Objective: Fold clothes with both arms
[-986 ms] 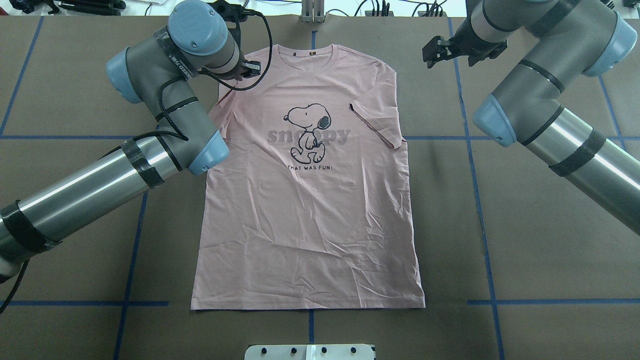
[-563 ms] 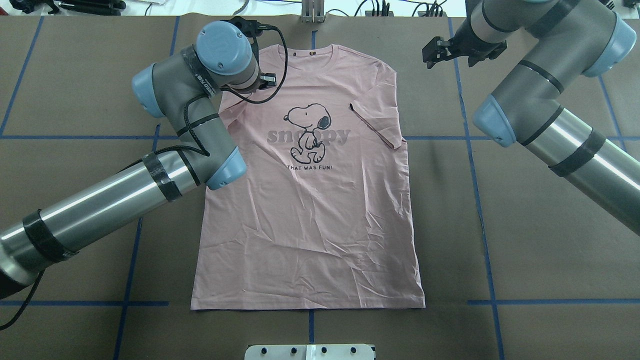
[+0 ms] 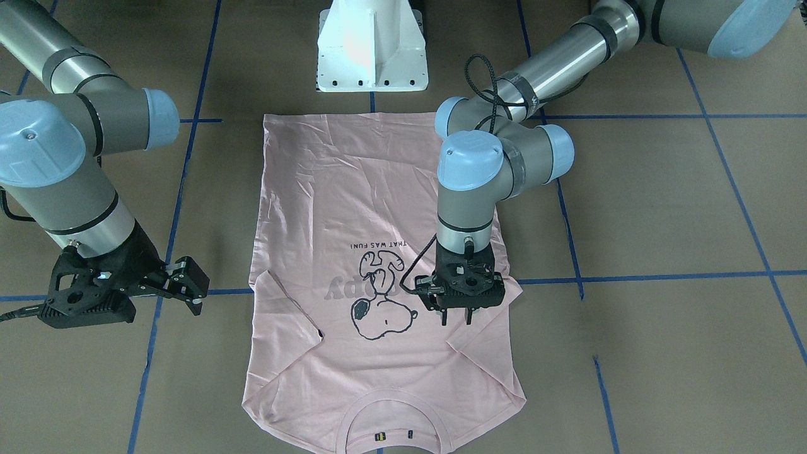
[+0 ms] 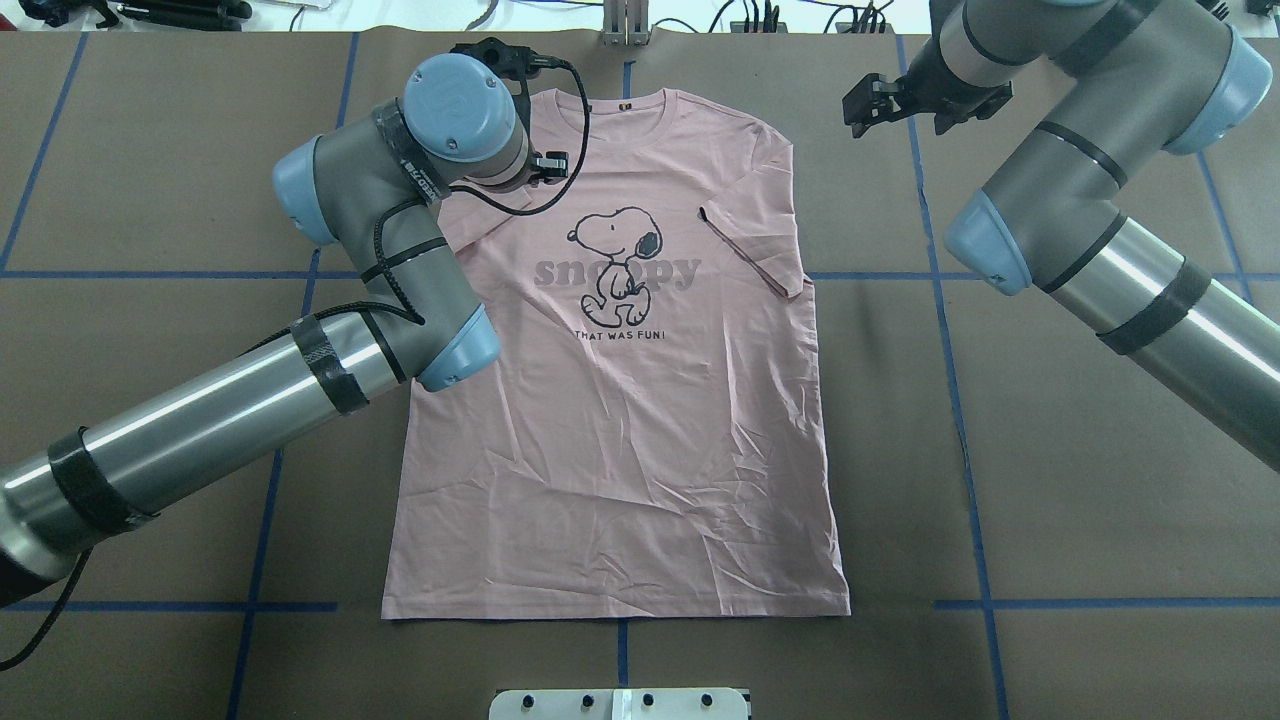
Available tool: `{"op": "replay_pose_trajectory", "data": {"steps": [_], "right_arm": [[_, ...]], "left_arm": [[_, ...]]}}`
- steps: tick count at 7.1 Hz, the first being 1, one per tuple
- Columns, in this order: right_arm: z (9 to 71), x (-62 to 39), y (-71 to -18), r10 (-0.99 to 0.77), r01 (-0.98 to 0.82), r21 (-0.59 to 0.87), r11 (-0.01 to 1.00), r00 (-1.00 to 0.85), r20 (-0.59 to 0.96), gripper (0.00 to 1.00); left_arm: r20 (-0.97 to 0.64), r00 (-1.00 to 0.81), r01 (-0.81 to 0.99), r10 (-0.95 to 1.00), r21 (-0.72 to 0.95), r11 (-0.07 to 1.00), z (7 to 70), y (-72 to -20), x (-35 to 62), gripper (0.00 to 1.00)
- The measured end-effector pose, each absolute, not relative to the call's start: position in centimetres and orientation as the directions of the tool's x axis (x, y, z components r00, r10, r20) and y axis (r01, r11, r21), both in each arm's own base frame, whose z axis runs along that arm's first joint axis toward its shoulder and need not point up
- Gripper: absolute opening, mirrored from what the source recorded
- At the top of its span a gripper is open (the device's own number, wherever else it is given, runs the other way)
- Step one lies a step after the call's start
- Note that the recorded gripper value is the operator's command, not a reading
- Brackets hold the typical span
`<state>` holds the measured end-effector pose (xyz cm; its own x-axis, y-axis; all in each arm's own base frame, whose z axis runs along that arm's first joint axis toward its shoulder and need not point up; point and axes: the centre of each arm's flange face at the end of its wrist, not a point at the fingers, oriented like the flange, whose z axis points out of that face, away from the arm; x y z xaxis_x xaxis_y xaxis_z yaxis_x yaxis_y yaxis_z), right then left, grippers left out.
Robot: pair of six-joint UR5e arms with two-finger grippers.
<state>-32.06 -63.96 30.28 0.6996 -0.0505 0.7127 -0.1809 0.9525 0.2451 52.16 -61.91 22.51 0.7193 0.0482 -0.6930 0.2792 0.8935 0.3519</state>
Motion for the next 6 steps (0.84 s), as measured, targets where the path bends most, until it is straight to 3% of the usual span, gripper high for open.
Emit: {"op": "replay_pose_trajectory", "data": {"steps": [3, 6], "right_arm": [[27.9, -34.6, -60.2, 0.045, -0.250, 0.153, 0.956, 0.639, 0.768, 1.00], [26.5, -40.3, -47.1, 0.160, -0.336, 0.049, 0.940, 0.565, 0.809, 0.99]], "left_arm": [[-0.740, 0.637, 0.188, 0.215, 0.420, 0.888, 22.5, -55.4, 46.2, 1.00], [-0.787, 0.549, 0.155, 0.282, 0.427, 0.891, 22.9, -49.0, 41.4, 1.00]]}}
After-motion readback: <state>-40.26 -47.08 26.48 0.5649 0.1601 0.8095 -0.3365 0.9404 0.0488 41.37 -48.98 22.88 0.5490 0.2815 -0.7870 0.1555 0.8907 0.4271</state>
